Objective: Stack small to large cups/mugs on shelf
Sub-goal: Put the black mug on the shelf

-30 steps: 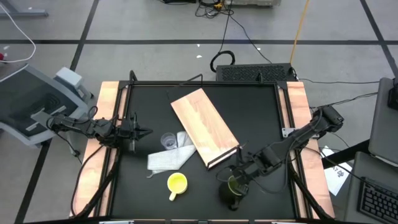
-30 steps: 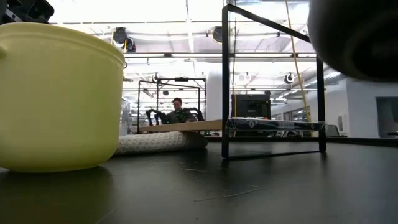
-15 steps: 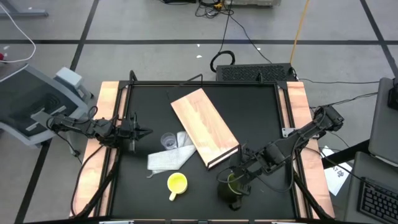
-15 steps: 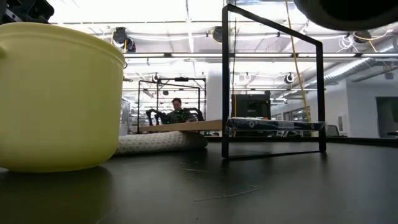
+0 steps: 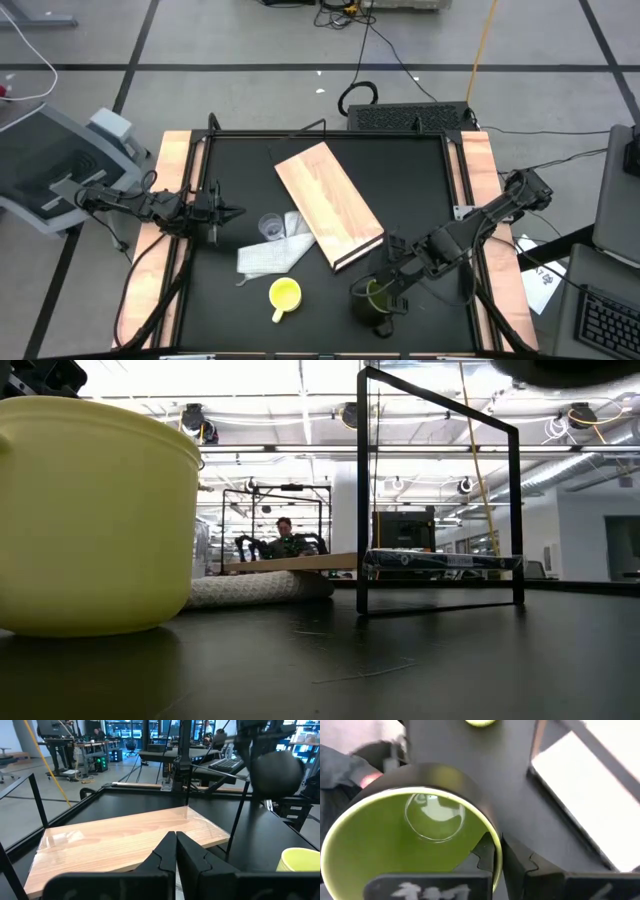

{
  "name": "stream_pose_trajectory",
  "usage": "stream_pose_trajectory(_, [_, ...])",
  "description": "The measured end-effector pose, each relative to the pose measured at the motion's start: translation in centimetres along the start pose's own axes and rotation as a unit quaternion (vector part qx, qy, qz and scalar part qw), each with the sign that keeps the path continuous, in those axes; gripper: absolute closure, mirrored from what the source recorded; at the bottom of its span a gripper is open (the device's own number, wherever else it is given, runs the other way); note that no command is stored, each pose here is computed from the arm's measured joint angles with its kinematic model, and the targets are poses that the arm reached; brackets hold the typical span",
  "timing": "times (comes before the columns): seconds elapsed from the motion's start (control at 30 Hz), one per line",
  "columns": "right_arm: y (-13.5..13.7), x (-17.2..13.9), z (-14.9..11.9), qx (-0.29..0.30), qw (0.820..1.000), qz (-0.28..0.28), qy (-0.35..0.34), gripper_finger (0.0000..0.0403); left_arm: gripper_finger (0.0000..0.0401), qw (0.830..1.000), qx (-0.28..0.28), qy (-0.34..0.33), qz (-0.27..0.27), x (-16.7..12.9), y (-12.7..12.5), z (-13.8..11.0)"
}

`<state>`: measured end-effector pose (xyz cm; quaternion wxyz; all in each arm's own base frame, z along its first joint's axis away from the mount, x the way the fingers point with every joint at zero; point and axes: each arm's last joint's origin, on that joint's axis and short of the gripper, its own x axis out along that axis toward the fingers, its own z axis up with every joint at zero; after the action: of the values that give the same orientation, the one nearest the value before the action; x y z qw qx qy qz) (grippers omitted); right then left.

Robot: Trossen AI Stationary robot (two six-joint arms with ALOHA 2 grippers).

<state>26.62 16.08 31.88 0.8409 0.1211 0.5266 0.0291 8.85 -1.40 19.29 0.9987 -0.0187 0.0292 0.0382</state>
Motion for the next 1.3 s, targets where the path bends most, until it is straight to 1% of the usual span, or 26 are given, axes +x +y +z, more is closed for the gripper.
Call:
stream_pose_trajectory(0.23, [0.1,-2.6,1.5,-0.022,0.999,-0.002,-0.029,0.0397,0.0391,1.0,0.0,0.0,0.0,0.0,0.0,0.0])
stream_pose_trajectory(0.67, [-3.5,-5.0,4.7,-0.001,0.998,-0.03,-0.054,0.0397,0.0391,1.0,0.0,0.0,0.0,0.0,0.0,0.0])
stream_pose_trajectory(0.9, [-4.4,-6.9,6.2,-0.002,0.996,-0.025,-0.091,0.0397,0.0391,1.0,0.0,0.0,0.0,0.0,0.0,0.0])
stream_pose_trajectory(1.07, [-4.9,-6.9,8.0,-0.002,0.995,-0.038,-0.089,0.0397,0.0391,1.0,0.0,0.0,0.0,0.0,0.0,0.0])
stream_pose_trajectory(1.23, [-5.3,-6.1,10.3,-0.008,0.997,-0.066,-0.051,0.0397,0.0391,1.0,0.0,0.0,0.0,0.0,0.0,0.0])
stream_pose_trajectory(1.3, [-5.5,-6.0,11.2,-0.007,0.996,-0.071,-0.047,0.0397,0.0391,1.0,0.0,0.0,0.0,0.0,0.0,0.0])
